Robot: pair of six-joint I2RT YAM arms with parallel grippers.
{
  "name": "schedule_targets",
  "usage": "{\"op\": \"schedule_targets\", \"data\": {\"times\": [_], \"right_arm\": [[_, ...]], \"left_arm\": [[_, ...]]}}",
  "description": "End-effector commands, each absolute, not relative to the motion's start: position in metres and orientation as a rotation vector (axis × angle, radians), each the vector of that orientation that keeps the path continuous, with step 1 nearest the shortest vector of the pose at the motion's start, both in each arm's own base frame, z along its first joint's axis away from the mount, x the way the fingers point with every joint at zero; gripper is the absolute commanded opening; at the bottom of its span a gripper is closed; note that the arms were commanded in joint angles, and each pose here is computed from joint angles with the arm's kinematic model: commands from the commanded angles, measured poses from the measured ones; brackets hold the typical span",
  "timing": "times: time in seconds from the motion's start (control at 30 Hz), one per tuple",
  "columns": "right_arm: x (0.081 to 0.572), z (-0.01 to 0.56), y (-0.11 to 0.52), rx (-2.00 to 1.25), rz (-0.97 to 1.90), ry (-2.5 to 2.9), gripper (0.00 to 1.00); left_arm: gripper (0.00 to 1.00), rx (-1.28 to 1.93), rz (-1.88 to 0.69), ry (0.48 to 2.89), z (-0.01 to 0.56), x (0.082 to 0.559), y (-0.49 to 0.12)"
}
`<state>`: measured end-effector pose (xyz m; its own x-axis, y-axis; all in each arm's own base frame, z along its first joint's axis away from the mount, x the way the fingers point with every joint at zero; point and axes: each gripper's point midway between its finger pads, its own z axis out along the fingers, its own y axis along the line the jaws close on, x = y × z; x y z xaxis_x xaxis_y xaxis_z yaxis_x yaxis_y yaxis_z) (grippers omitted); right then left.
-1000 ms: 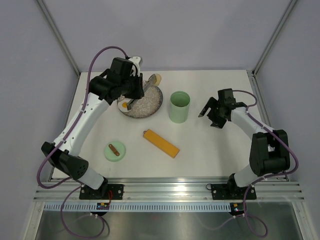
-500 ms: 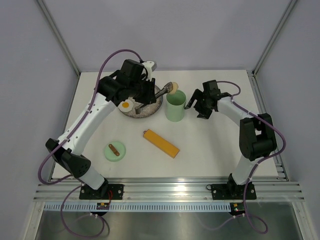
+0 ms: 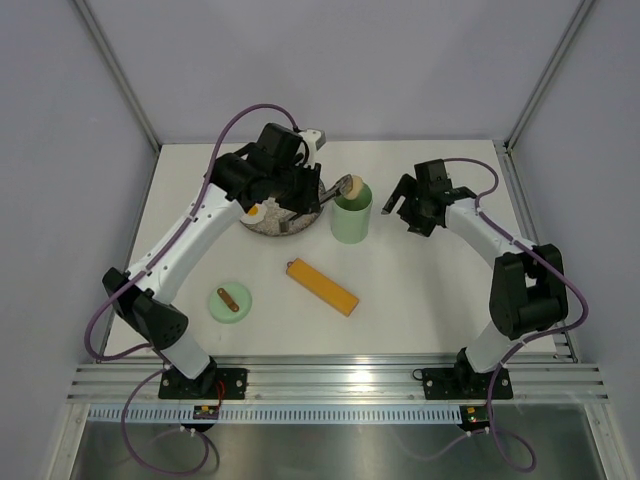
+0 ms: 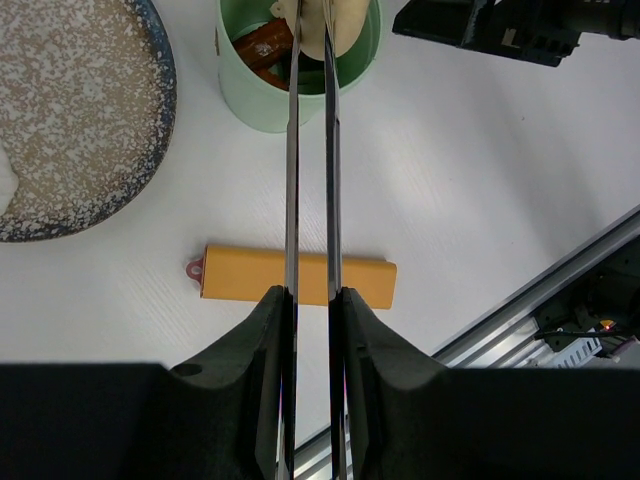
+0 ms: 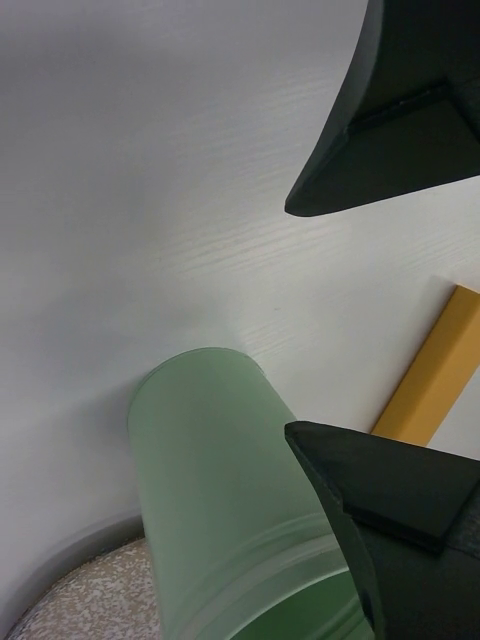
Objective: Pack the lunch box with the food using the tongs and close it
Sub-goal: Place the fake food in the packing box.
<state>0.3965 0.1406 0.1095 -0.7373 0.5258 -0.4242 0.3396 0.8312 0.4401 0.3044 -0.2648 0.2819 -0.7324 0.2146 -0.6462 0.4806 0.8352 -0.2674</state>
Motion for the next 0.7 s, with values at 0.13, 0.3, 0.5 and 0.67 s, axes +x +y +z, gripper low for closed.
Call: {"op": "schedule_targets", "data": {"times": [0.13,0.3,0.5,0.67], "right_arm": [[0.389,0.120,0.120,0.642,0.358,2.423,0.92],[0.389,0.123,0.119,0.638,0.351,2.419,0.92],[0.387,0.126,0.115,0.635,0.331,2.412,0.92],[0.383,0.131,0.106,0.627,0.282,2.401,0.92]], "left_arm": [[0.43,0.514,-0.606,2.361,0.285,0.310,-0.278],[0.52,0.514,-0.613,2.347,0.290,0.308,-0.279],[0.49,0.482,-0.599,2.300,0.308,0.308,-0.272],[0.49,0.402,-0.547,2.262,0.324,0.316,-0.241]]}}
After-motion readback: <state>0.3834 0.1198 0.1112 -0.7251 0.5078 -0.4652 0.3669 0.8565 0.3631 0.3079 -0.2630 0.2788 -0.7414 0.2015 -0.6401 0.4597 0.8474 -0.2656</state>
